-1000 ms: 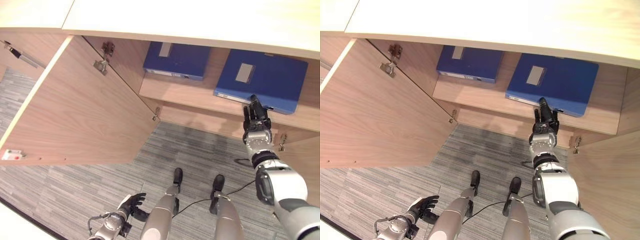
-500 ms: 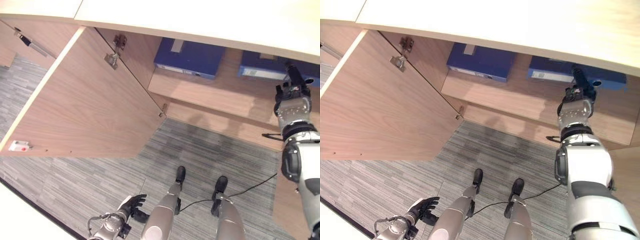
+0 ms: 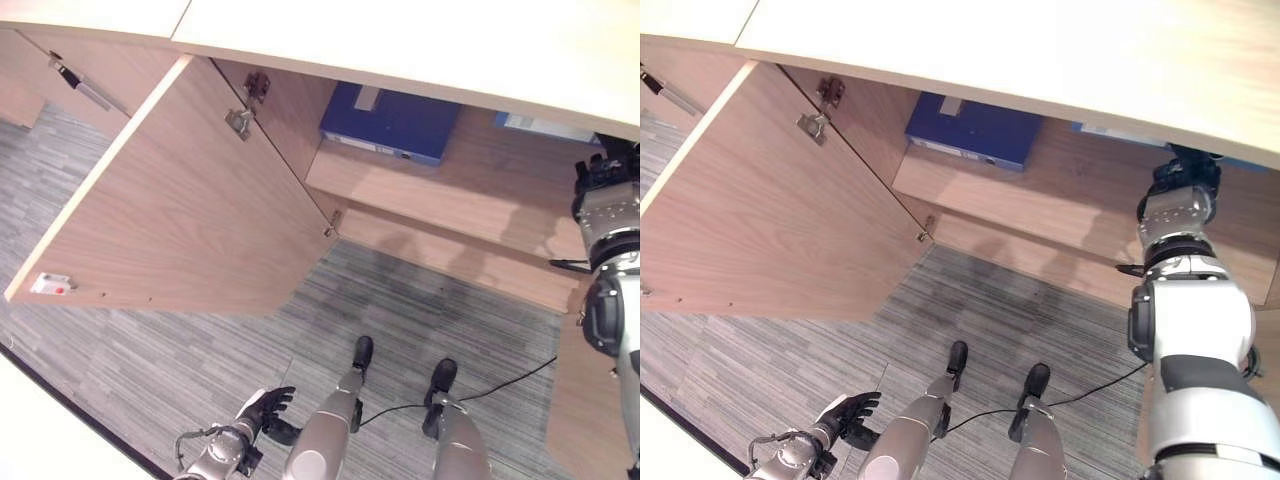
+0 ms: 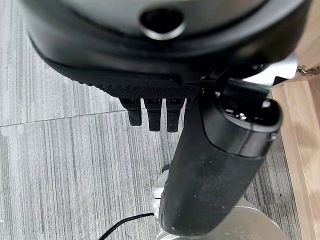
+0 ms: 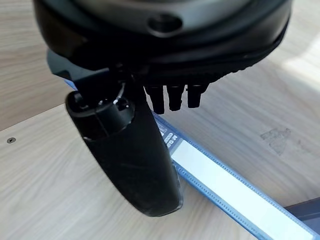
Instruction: Put the empty folder in the office cabinet
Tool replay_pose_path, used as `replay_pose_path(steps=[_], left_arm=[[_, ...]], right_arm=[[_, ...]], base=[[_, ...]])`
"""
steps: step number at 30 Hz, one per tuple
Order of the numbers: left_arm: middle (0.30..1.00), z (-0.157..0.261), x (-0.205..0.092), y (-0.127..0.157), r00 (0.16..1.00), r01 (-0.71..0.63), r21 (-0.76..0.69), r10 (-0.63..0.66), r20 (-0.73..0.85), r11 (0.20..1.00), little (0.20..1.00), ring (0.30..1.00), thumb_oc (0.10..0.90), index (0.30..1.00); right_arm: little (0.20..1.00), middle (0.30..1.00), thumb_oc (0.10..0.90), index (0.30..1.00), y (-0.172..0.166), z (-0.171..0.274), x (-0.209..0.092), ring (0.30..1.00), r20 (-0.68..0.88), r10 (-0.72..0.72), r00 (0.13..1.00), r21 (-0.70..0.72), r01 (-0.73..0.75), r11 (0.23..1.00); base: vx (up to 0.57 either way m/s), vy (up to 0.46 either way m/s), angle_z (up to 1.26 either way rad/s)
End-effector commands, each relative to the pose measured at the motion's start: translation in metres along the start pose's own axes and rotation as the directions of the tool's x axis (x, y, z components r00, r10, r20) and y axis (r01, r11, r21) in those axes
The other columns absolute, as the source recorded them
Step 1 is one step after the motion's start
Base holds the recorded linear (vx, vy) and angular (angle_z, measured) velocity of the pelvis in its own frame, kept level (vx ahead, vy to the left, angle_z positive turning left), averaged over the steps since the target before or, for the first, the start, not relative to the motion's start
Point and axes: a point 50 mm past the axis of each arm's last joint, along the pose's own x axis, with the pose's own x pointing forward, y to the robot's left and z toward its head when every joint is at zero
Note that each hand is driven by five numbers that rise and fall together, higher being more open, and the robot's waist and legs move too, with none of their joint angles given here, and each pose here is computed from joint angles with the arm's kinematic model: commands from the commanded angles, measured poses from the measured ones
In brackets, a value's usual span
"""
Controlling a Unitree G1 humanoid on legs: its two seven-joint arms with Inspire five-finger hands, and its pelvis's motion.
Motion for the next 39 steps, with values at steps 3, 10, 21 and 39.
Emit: replay_pose_path(steps=[3, 10, 21, 39], left_arm=[[0.900, -0.022, -0.011, 0.024, 0.995, -0.069, 0.039, 0.072, -0.072, 0.997, 0.900, 0.900, 0.800, 0.900], [0.900, 0.020, 0.008, 0.016, 0.998, -0.053, 0.006, 0.053, 0.028, 0.999, 0.900, 0.900, 0.800, 0.900], [0.900, -0.025, -0.015, 0.001, 0.998, 0.021, 0.034, -0.019, -0.054, 0.999, 0.900, 0.900, 0.800, 0.900], [0.900, -0.013, -0.005, -0.006, 0.999, 0.005, -0.041, -0.006, -0.033, 0.999, 0.900, 0.900, 0.800, 0.900]], right_arm=[[0.900, 0.900, 0.800, 0.900, 0.008, 0.008, -0.001, 0.900, 0.079, 0.106, 0.991, 0.014, -0.108, 0.994], [0.900, 0.900, 0.800, 0.900, -0.025, -0.041, -0.004, 0.900, -0.068, -0.032, 0.997, 0.081, 0.037, 0.996], [0.900, 0.900, 0.800, 0.900, -0.119, -0.034, -0.001, 0.900, -0.084, -0.286, 0.954, 0.046, 0.291, 0.956], [0.900, 0.900, 0.800, 0.900, -0.128, -0.130, -0.040, 0.900, -0.205, -0.077, 0.976, 0.147, 0.108, 0.983]], base=[[0.00, 0.000, 0.00], [0.01, 0.003, 0.04], [-0.01, 0.003, 0.04], [0.00, 0.004, 0.02]])
